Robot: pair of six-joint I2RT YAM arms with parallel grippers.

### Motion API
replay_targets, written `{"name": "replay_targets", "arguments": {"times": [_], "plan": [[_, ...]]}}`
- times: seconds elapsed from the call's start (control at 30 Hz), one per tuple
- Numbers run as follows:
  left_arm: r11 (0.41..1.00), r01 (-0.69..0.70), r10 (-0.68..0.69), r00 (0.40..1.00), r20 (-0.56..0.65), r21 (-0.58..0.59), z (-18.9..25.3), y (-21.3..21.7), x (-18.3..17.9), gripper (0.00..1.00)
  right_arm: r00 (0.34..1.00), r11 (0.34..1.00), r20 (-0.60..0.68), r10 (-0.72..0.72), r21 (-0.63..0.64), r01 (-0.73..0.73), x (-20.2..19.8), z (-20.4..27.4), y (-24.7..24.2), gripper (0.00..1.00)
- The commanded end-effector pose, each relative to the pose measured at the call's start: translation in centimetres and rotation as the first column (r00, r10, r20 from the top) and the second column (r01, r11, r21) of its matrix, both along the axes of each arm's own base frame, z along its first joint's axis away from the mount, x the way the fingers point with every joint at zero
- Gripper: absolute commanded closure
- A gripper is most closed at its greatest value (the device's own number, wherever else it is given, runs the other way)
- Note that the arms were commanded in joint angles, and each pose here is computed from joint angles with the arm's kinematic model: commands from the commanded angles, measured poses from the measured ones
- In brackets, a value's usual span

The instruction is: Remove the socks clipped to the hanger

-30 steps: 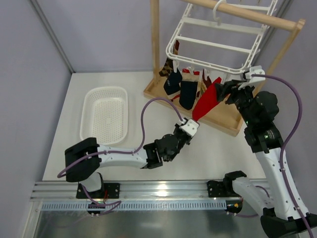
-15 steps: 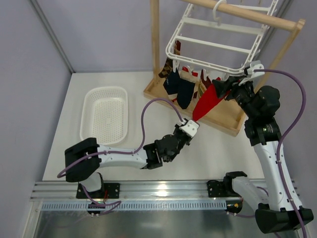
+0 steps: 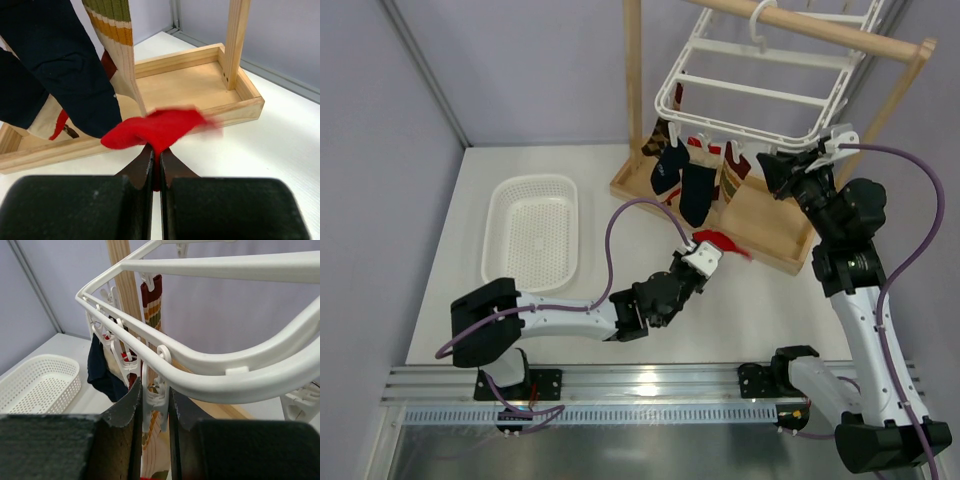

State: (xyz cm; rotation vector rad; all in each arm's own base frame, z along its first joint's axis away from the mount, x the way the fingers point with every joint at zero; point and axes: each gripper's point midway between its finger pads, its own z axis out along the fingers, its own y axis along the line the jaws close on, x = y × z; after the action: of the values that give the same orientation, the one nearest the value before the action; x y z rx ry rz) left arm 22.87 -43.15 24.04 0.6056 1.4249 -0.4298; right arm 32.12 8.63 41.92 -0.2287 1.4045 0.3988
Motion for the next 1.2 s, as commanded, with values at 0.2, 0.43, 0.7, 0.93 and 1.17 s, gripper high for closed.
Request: {"name": "replay_targets", "arguments": {"times": [0.2, 0.43, 0.7, 0.93, 1.17], "plan": [[0.997, -0.049, 0.05, 0.999, 0.003, -0.052, 1.2, 1.1, 0.0, 1.0, 0.998, 0.999, 0.044, -0.043, 0.015, 0.042, -0.3, 1.0, -0.8, 0.75], [0.986, -0.16, 0.159, 0.987, -0.018, -0.054, -0.1, 5.0, 0.7, 1.0, 0.992, 0.991, -0.018, -0.128, 0.031, 0.129, 0.1, -2.1, -2.3, 0.17], [0.948, -0.272, 0.251, 0.958, -0.14, -0.167, -0.4, 12.1, 3.7, 1.0, 0.98, 0.983, -0.114, -0.163, 0.065, 0.171, -0.5, -8.9, -2.8, 0.17], [0.887, -0.389, 0.324, 0.908, -0.264, -0.25, 0.9, 20.1, 7.9, 1.0, 0.951, 0.971, -0.235, -0.2, 0.086, 0.225, -1.0, -16.2, -3.5, 0.17], [0.739, -0.592, 0.481, 0.798, -0.362, -0.323, 2.7, 30.6, 12.4, 1.0, 0.923, 0.953, -0.31, -0.227, 0.123, 0.275, -1.4, -22.0, -4.1, 0.17]]}}
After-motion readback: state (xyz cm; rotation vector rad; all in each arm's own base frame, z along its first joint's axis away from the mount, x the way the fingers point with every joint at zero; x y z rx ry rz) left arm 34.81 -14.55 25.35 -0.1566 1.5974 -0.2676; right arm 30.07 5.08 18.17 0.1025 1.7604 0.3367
